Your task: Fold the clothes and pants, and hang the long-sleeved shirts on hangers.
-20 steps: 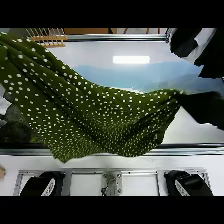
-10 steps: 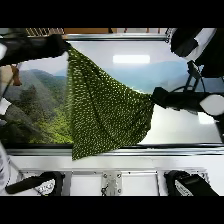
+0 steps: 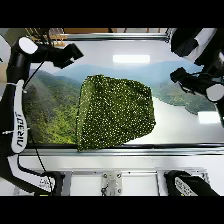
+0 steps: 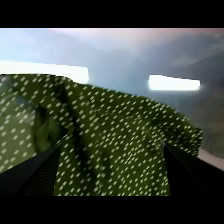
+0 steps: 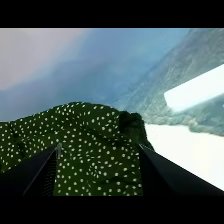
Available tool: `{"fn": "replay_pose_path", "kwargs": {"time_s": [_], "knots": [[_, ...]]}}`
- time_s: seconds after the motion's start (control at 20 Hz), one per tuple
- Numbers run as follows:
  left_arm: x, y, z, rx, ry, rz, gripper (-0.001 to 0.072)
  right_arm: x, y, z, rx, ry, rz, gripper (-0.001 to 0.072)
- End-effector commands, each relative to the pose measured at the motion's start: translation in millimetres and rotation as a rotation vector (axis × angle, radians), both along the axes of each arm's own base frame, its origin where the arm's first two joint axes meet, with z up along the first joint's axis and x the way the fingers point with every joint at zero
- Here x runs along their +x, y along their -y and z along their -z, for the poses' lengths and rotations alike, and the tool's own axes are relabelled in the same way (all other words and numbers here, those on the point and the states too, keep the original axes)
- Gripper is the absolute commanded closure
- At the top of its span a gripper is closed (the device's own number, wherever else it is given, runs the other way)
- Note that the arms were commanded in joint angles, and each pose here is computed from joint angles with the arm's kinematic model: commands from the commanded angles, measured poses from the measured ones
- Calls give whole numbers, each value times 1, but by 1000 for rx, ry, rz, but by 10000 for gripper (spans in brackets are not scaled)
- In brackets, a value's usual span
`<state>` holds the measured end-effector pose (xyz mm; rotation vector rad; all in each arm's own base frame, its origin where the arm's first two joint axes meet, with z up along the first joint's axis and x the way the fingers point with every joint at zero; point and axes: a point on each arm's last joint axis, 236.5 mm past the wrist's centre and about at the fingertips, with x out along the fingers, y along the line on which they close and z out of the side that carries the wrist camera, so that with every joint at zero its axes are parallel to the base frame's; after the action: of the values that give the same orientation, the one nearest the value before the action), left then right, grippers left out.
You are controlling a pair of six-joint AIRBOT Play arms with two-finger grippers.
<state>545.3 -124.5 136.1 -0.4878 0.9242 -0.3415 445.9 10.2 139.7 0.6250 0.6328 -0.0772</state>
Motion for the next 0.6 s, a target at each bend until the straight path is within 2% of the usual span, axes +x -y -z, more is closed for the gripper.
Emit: {"fn": "replay_pose_path", "kwargs": {"time_s": [0.0,0.15,0.3,0.4,0.55], "knots": [[-75,-55,64,128,-232,-24,-5,-39,7,-12,-150,-42,-120,188],[-184,-66,143,133,-486,-37,-5,-74,-4,-11,-178,-108,-195,188],[-286,-61,206,96,-703,-50,-5,-83,-6,-17,-179,-94,-197,189],[-324,-58,228,89,-759,-67,-5,-84,-7,-20,-172,-87,-199,189],[-344,-45,239,32,-767,-95,-6,-84,-13,-20,-145,-84,-207,189]]}}
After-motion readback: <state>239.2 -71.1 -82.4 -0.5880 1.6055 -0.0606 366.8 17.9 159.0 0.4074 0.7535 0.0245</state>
